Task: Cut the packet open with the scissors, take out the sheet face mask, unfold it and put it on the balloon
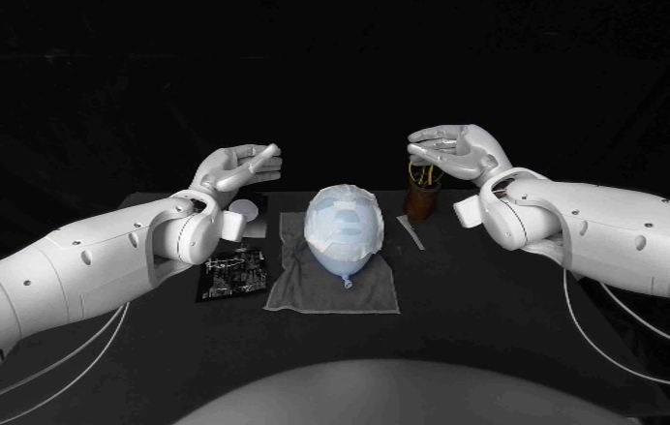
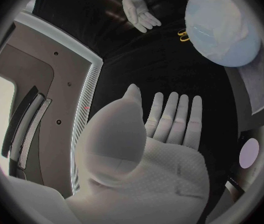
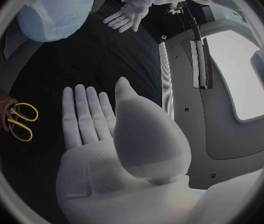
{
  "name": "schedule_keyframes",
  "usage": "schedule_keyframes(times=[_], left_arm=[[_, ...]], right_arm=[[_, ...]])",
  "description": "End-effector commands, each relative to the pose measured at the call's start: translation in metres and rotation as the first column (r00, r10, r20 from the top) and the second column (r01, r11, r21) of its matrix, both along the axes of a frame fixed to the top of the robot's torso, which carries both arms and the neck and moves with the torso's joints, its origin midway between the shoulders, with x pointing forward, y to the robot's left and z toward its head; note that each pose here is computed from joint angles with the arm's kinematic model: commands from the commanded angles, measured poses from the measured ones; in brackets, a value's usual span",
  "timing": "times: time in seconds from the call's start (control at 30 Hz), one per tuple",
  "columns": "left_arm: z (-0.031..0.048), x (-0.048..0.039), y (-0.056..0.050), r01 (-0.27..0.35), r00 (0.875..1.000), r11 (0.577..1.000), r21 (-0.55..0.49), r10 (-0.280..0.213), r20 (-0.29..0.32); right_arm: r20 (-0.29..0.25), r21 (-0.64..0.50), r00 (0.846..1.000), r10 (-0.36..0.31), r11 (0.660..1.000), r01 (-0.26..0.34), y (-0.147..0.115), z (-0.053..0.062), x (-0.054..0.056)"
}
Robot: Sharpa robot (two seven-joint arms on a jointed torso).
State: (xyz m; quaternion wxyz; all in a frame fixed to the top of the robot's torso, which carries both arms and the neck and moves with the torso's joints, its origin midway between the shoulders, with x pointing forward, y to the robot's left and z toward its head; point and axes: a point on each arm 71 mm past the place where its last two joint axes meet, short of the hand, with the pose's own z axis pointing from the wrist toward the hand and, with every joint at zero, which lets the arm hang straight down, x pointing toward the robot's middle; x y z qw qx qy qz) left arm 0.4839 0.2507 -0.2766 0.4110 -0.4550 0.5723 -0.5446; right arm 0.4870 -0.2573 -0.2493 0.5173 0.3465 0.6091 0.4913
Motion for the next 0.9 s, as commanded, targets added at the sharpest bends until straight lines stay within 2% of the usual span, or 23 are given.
schedule_keyframes(times=[0.03,0.33,0.37,0.5,0.73,0.9], left_arm=[[0.0072,0.0026,0.0,-0.088,0.996,0.992,-0.094,0.09,0.018],[0.015,0.012,-0.005,-0.131,0.991,0.987,-0.094,0.134,0.029],[0.0119,0.0098,-0.007,-0.078,0.997,0.994,-0.075,0.08,0.013],[0.0129,0.0091,-0.009,-0.083,0.996,0.994,-0.073,0.084,0.015],[0.0223,0.0026,-0.023,-0.121,0.992,0.991,-0.054,0.123,0.028],[0.0358,-0.0078,-0.04,-0.173,0.984,0.985,-0.029,0.174,0.047]], right_arm=[[-0.027,0.109,0.999,-0.043,0.993,0.045,-0.004,-0.001,0.003],[-0.055,0.135,0.997,-0.048,0.989,0.055,0.001,-0.009,0.003],[-0.049,0.091,0.997,-0.055,0.994,0.059,-0.001,-0.008,0.003],[-0.048,0.1,0.997,-0.061,0.993,0.065,0.002,-0.007,0.002],[-0.05,0.174,0.992,-0.116,0.977,0.123,0.027,0.003,-0.006],[-0.07,0.247,0.982,-0.174,0.951,0.186,0.051,0.016,-0.017]])
